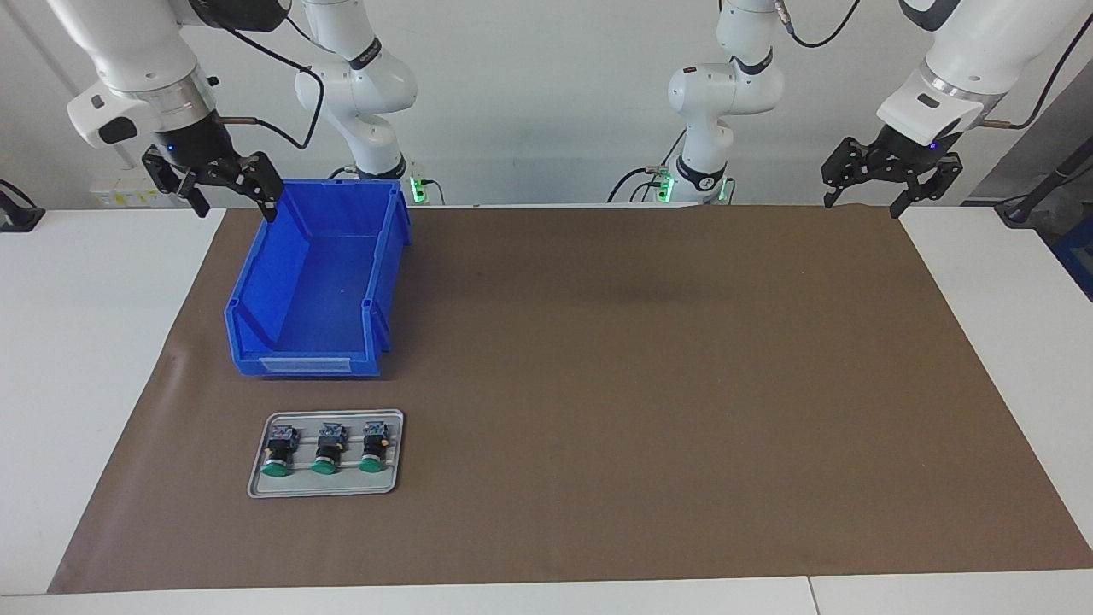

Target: Place and press button with both arms

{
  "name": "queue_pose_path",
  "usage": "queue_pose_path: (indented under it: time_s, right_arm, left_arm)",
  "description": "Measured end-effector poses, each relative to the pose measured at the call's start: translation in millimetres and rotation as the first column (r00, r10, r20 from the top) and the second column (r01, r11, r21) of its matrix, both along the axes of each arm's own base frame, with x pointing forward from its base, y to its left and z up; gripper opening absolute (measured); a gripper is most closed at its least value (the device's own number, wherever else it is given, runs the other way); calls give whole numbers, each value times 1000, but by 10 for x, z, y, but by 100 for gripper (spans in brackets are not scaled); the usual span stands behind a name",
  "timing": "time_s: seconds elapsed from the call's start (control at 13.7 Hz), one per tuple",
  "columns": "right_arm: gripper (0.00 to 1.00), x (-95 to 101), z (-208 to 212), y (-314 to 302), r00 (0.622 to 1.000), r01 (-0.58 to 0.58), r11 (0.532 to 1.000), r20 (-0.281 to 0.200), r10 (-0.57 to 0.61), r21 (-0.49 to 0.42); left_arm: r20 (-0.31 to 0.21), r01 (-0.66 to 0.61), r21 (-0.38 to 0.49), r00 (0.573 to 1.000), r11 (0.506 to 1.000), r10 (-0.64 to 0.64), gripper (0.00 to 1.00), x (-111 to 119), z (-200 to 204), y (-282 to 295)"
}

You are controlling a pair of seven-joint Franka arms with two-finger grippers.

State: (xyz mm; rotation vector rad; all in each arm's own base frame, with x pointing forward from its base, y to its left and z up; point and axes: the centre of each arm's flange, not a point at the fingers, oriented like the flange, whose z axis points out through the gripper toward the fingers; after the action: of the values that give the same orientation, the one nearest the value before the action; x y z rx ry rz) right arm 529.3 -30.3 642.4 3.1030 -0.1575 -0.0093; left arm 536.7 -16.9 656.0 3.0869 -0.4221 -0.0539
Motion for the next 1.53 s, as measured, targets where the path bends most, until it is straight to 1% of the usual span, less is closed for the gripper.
queue_pose_path:
  time_s: [0.95,1.09,1.24,1.31,1.38,1.53]
  right_arm:
    - [100,4,-19,-27,1000,5,1000,1,-5,0]
    - [100,34,-31,-40,1000,6,1000,16,-6,-1]
    - [100,128,-100,-62,999,9,1000,44,-9,-4]
    - [100,208,-183,-60,998,8,1000,60,-7,-7]
    - [100,306,-320,-55,997,5,1000,76,-4,-10]
    - [100,556,-731,-35,995,-4,1000,103,6,-17]
  left_arm:
    - [0,0,0,1000,1000,0,100,0,0,0]
    - [0,0,0,1000,1000,0,100,0,0,0]
    - [0,0,0,1000,1000,0,100,0,0,0]
    - [0,0,0,1000,1000,0,100,0,0,0]
    - [0,0,0,1000,1000,0,100,0,0,0]
    - [0,0,0,1000,1000,0,100,0,0,0]
